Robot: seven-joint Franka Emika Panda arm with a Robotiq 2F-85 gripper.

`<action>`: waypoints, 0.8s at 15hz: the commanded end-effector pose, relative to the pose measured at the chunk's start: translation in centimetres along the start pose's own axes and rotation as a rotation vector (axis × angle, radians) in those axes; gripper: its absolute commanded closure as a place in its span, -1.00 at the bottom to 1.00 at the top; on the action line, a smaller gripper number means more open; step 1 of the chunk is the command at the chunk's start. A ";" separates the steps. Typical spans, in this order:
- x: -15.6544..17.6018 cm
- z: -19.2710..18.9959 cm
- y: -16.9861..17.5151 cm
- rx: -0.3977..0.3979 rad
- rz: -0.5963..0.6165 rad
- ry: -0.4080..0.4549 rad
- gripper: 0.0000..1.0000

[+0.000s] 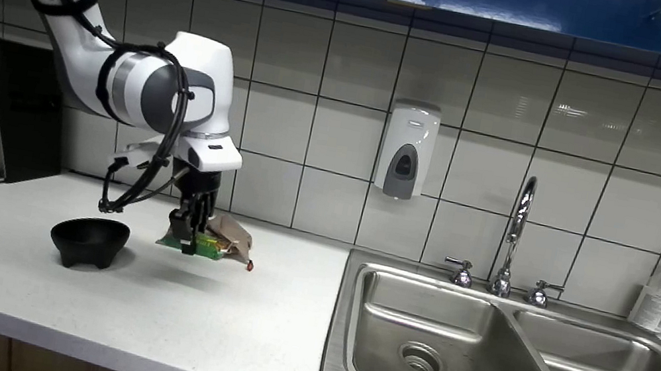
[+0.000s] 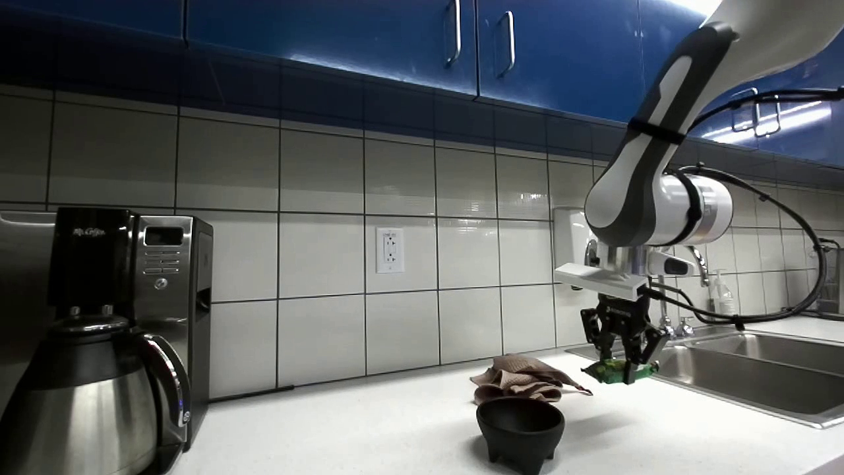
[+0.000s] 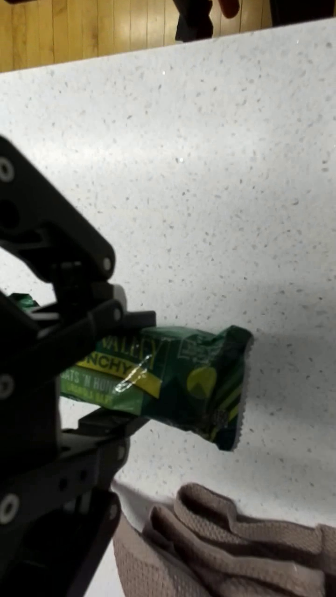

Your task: Put the chocolate bar inside the bowl

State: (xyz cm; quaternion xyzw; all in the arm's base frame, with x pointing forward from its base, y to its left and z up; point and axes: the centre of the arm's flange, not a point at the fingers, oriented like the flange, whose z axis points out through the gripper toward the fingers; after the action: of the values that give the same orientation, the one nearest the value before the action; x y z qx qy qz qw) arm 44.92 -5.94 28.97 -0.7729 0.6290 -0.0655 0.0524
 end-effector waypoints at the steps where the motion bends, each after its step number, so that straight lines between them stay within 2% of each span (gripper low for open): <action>1: -1.7 -3.7 0.9 0.032 -0.085 -0.007 0.67; 12: -8.4 -5.1 -0.7 0.068 -0.388 -0.001 0.67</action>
State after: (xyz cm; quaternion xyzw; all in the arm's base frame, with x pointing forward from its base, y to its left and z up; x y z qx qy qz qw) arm 43.48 1.38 33.00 -0.8608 0.4956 -0.0950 0.0669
